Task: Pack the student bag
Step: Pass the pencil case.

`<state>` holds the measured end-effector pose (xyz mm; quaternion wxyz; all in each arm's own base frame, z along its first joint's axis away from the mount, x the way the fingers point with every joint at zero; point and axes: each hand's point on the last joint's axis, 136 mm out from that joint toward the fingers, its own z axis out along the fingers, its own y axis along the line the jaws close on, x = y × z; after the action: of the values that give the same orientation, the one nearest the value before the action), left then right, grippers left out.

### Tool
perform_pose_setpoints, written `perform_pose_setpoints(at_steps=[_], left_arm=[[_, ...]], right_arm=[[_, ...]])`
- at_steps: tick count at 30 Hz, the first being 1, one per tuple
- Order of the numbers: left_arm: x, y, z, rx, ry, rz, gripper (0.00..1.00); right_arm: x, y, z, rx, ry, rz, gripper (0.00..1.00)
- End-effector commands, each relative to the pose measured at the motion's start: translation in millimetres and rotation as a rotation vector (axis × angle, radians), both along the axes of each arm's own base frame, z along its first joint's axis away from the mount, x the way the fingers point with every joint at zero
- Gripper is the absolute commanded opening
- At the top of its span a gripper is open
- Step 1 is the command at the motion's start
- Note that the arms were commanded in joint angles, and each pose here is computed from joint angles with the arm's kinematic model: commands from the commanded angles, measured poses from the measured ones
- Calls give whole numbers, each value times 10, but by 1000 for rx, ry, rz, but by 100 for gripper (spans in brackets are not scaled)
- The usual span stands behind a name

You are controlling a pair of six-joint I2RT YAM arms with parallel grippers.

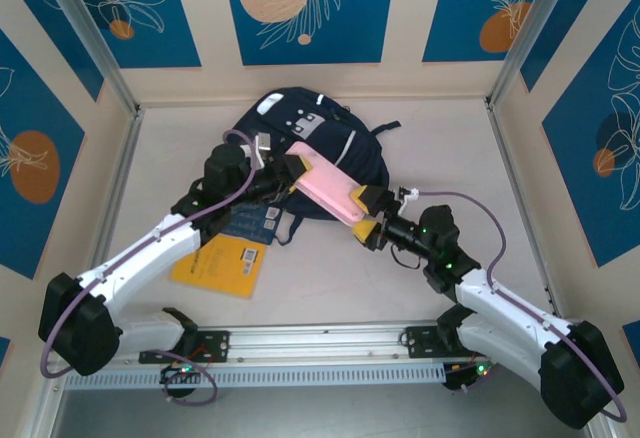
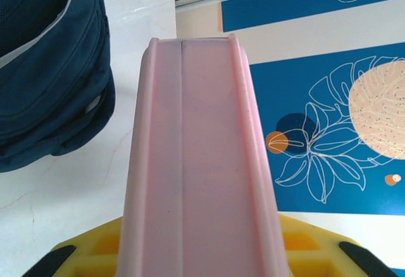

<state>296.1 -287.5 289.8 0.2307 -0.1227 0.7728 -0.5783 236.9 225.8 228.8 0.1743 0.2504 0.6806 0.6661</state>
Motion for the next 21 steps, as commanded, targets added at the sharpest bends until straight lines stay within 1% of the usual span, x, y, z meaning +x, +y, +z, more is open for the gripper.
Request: perform_pose_setpoints(at_steps=[1,3,8,15,19,21], left_arm=[[-13,-76,142,-61,-24,-16,29],[-33,-103,137,-66,-19,-23,28],[-89,-176,112,-62,-12,-43,28],[-123,-246,78,-62,-4,-56,29],[-138,-277,56,-60,6,-63,34],[-138,-272,31,-51,10,-61,41]], right_arm=[[50,-46,279,77,-84,-61,86],[48,-76,344,78,-114,-78,81],[49,-170,435,80,-152,-128,65],[17,-176,505,84,-178,-121,42],[8,-211,520,80,-186,-132,36],[9,-236,522,77,-188,-137,35]])
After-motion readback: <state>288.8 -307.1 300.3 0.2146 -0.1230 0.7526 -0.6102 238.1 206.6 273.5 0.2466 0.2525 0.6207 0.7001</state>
